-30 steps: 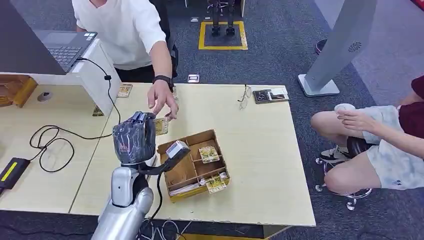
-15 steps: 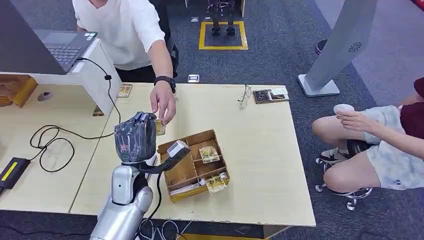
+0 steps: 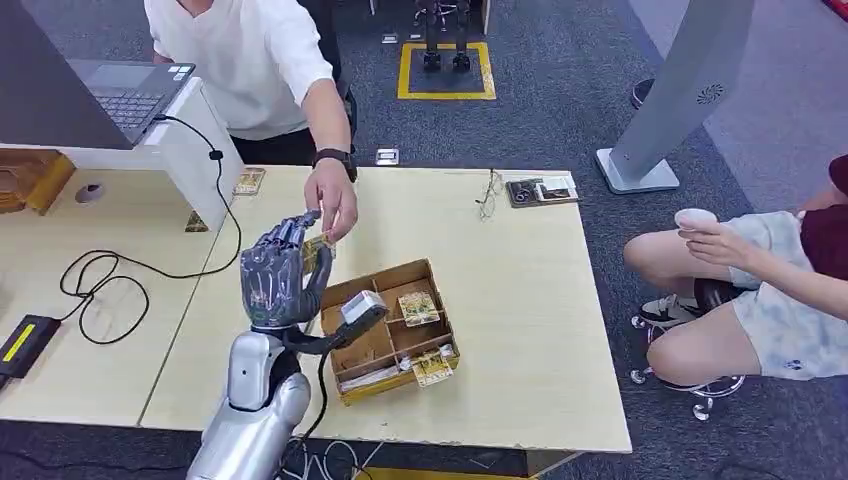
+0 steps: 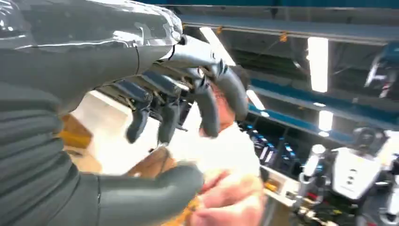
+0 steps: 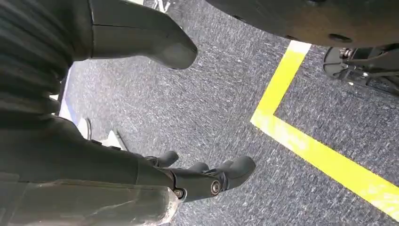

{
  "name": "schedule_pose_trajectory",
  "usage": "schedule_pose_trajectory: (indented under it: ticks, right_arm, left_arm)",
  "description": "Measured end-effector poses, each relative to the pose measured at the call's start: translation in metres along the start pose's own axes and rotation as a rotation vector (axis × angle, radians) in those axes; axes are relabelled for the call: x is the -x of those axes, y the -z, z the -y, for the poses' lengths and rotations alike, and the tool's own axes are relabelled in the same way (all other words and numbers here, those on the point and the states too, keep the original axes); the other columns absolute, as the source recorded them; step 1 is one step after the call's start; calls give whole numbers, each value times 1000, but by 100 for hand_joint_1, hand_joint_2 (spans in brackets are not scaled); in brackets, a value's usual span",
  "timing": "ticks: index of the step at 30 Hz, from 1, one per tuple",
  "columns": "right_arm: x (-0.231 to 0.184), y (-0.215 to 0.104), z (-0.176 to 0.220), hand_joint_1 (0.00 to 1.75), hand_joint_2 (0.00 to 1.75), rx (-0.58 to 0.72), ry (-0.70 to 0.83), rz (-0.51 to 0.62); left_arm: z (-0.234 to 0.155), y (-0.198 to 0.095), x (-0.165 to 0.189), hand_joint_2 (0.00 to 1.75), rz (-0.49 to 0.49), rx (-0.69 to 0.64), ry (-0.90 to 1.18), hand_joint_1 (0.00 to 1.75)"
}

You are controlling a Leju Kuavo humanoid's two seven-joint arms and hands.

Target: Pass the card to the sensor for recognition and then transmit it.

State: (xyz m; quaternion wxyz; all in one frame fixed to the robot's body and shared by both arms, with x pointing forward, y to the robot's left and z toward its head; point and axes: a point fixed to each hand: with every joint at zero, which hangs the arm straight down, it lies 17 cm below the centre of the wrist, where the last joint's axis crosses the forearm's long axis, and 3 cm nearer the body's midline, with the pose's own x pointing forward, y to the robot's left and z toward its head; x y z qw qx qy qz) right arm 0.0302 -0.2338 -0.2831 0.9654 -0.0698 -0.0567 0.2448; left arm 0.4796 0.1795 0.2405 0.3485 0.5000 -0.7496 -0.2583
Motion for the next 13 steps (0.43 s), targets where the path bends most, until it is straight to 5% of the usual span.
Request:
schedule_pose_trajectory:
  ticks: [2, 3, 12, 13]
  right_arm:
    - [0, 0, 1, 0, 175, 4, -5, 1]
    - [0, 0, 1, 0, 175, 6, -6, 1]
    - [0, 0, 2, 0, 175, 12, -6, 0]
    - [0, 0, 2, 0, 175, 12, -6, 0]
  left_arm:
    - [-3, 0, -8, 175, 23, -13, -22, 0]
    - [-6, 0, -10, 0, 32, -25, -45, 0]
    - [-15, -1, -12, 0, 35, -59, -88, 0]
    - [-15, -1, -11, 175, 32, -61, -91, 0]
